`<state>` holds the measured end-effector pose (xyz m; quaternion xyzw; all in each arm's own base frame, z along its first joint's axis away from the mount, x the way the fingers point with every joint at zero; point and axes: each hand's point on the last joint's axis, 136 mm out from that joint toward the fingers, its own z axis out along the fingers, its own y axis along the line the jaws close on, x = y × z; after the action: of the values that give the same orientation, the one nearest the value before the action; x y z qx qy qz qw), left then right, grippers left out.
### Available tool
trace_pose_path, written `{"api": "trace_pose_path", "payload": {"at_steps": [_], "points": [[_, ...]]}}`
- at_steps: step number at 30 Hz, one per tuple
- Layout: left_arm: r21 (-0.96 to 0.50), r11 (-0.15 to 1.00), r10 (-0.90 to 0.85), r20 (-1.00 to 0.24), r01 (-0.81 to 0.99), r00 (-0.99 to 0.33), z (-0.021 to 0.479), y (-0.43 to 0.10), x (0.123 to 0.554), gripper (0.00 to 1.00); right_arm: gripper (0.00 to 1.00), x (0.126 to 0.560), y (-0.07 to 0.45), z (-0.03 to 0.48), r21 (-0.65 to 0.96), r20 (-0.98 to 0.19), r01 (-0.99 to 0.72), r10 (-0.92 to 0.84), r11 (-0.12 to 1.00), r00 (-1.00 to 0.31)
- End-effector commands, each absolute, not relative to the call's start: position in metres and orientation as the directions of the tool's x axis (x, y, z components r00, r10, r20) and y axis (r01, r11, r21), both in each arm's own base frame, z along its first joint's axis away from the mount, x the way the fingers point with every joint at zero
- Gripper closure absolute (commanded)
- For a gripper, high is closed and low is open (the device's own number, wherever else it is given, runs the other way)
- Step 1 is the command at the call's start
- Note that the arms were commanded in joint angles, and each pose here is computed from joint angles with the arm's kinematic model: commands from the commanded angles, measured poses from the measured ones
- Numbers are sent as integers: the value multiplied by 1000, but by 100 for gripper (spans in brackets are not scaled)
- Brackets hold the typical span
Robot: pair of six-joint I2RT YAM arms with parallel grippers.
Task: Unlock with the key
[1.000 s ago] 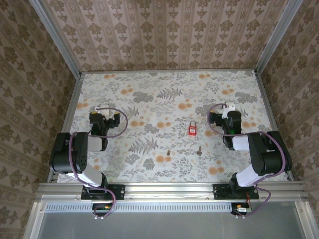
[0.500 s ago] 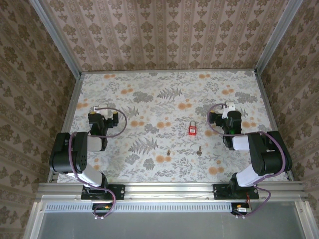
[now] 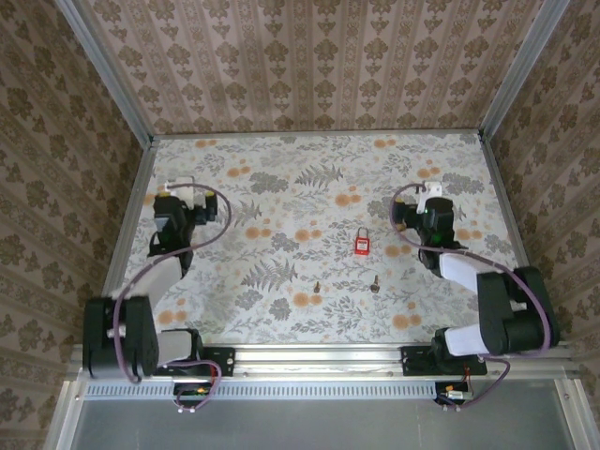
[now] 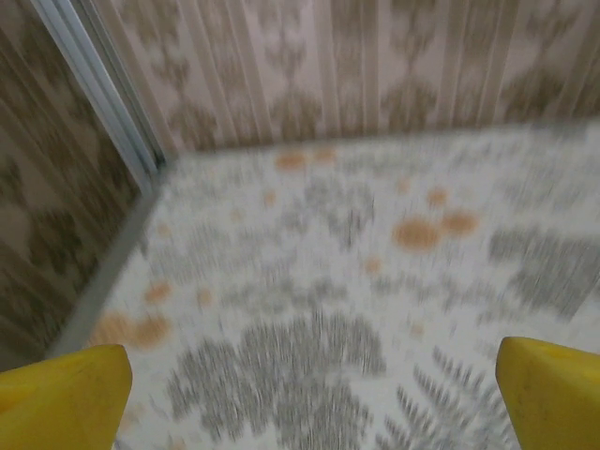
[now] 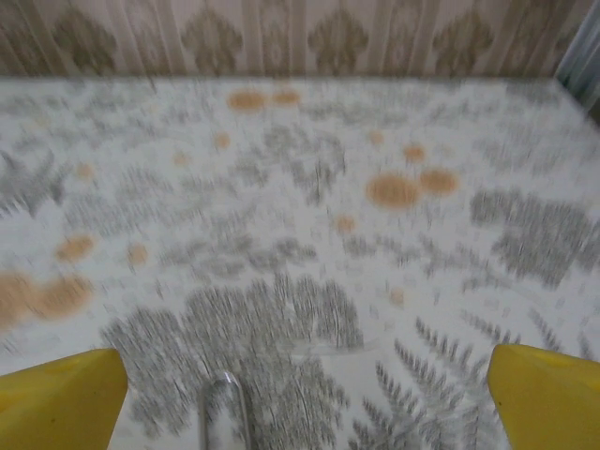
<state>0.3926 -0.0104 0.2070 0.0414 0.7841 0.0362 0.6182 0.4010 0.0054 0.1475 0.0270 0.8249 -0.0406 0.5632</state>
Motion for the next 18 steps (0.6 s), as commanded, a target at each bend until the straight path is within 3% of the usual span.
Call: {"api": "trace_pose_path", "payload": {"at_steps": [1,4,7,11,13,18], "points": [[61,995,76,-973,72,-220,248,-27,370,0,0,391,5,194,-41,-918,176,32,983,-394],[-101,995,-98,-986,13,-138,300,-21,350,0,0,379,20,231,40,-905,180,112,983,-409],[-409,912,-411,-906,-44,-104,340,-14,324,0,0,349,7,243,232,-810,362,385,903,-442],[-507,851,-501,-862,134,-79,388,-35,296,0,0,316,-12,229,388,-695,506,605,770,-388],[-507,829,-515,-856,238,-29,407,-43,282,0,0,310,-4,224,439,-684,434,606,787,-407],[-737,643,-751,-660,209,-17,394,-20,277,0,0,294,0,203,363,-620,456,576,813,-533]]}}
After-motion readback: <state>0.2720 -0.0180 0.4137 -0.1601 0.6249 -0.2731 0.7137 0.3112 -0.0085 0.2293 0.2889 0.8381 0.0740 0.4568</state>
